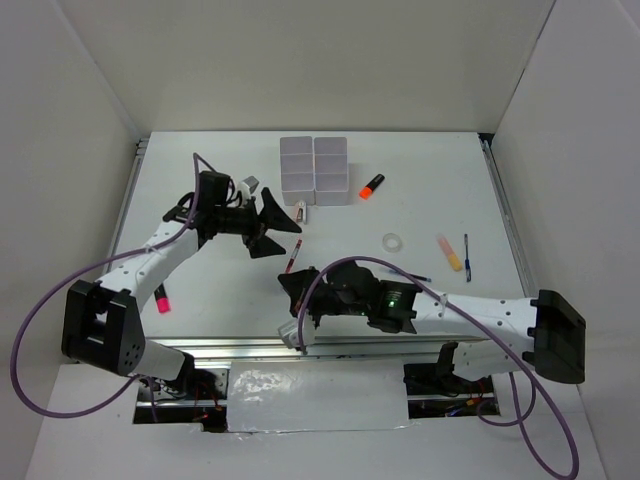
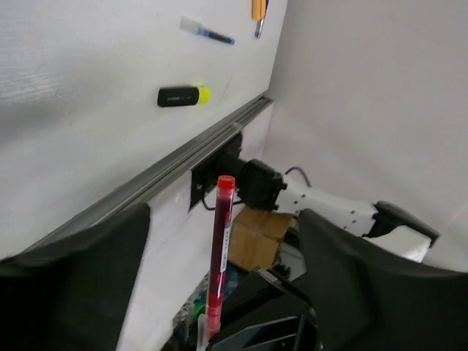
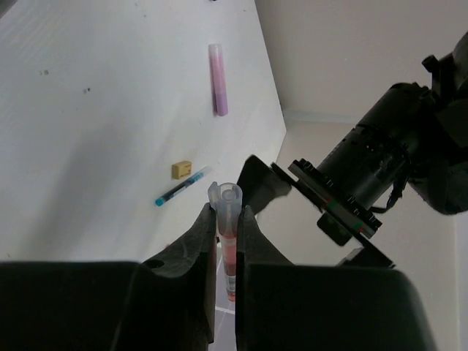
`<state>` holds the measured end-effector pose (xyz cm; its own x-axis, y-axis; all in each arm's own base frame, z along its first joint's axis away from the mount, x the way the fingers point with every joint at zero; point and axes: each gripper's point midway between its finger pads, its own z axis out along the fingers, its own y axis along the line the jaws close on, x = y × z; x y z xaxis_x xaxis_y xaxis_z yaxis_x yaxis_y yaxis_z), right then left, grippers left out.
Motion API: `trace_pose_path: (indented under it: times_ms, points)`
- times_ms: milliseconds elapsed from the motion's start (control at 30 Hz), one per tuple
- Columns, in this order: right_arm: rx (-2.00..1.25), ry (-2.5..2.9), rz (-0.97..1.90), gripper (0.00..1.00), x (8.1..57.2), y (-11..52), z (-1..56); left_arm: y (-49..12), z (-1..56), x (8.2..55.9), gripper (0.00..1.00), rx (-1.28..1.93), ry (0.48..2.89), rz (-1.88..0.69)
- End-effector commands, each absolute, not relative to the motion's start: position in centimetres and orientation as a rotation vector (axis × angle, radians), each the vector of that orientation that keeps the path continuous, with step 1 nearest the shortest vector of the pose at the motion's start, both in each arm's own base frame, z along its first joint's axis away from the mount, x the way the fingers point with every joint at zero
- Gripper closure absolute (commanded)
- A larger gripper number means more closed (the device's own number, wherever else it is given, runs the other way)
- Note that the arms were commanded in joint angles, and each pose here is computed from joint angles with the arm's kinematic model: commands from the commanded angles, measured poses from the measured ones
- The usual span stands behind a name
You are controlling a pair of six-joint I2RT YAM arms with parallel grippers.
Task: Sort the stationery into containers
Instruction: Pass the stationery from the left arm to the right, then place the stationery into the container
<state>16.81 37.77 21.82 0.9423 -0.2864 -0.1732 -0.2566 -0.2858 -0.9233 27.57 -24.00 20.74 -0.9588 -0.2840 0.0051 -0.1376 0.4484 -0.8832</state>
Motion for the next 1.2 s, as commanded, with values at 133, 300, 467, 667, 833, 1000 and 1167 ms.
trace_pose_path:
  times_ms: [133,300,467,667,833,1000,1167]
  points:
    - [-1.540,0.626,0.110,1.00,19.2,36.8,30.0,-19.4,25.7,33.1,0.01,-0.318,2.293,-1.440]
    - [-0.951,1.129,0.285,1.00,29.5,32.0,37.5,-14.6,30.0,36.8,0.01,-0.124,1.984,-1.226]
    - [-0.485,1.427,0.464,1.00,39.8,27.6,41.5,-11.7,31.1,37.4,0.02,0.022,1.847,-0.984]
    - [-0.299,1.340,0.488,1.00,46.4,25.2,42.6,-10.9,28.0,37.9,0.12,0.144,1.819,-0.847]
    - [-0.229,1.402,0.552,1.00,51.4,26.1,39.7,-9.7,26.9,38.2,0.10,0.232,1.763,-0.808]
    - [-0.207,1.383,0.497,1.00,55.2,26.3,37.6,-9.2,25.7,38.4,0.05,0.298,1.728,-0.830]
    - [-0.204,1.335,0.454,1.00,57.6,26.1,36.4,-9.5,23.9,38.3,0.06,0.412,1.711,-0.822]
